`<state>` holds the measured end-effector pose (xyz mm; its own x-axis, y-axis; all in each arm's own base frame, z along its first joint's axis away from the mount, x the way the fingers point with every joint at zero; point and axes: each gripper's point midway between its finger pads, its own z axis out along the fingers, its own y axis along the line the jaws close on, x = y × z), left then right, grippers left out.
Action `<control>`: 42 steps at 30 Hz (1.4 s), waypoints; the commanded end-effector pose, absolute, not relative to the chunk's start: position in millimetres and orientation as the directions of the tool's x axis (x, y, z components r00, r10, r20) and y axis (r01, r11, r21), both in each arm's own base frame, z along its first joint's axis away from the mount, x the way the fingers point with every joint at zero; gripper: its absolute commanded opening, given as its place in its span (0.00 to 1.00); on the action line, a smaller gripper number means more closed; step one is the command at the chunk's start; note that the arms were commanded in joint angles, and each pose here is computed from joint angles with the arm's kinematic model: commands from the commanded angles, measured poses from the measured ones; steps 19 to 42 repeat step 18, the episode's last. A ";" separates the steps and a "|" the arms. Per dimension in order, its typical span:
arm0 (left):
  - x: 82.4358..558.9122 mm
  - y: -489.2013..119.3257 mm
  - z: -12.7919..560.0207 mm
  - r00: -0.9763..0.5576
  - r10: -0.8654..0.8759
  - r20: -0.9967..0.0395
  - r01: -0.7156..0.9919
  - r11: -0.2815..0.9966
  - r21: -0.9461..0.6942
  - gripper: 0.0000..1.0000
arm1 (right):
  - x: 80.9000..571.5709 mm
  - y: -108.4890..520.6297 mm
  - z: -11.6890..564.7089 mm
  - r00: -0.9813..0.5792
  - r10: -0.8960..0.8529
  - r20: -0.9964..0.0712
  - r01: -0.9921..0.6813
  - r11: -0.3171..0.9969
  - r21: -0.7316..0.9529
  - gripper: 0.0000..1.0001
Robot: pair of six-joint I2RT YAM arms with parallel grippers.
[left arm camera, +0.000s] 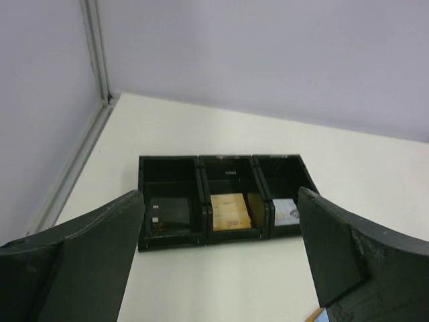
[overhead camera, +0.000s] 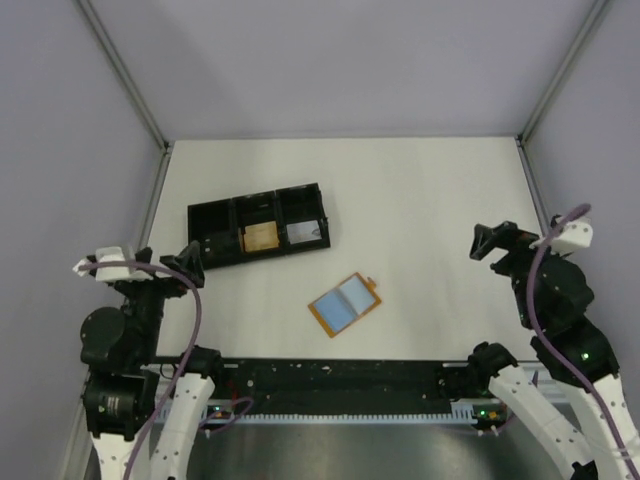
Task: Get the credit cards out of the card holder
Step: Reset both arms
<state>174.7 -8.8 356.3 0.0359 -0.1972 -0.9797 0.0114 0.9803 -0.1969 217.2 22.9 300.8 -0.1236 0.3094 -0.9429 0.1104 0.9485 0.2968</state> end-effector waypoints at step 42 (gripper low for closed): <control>121.1 36.9 388.5 0.156 -0.174 -0.972 -0.193 0.960 -0.203 1.00 | 183.7 -21.8 335.2 -0.006 0.193 -0.981 0.205 0.961 0.188 0.98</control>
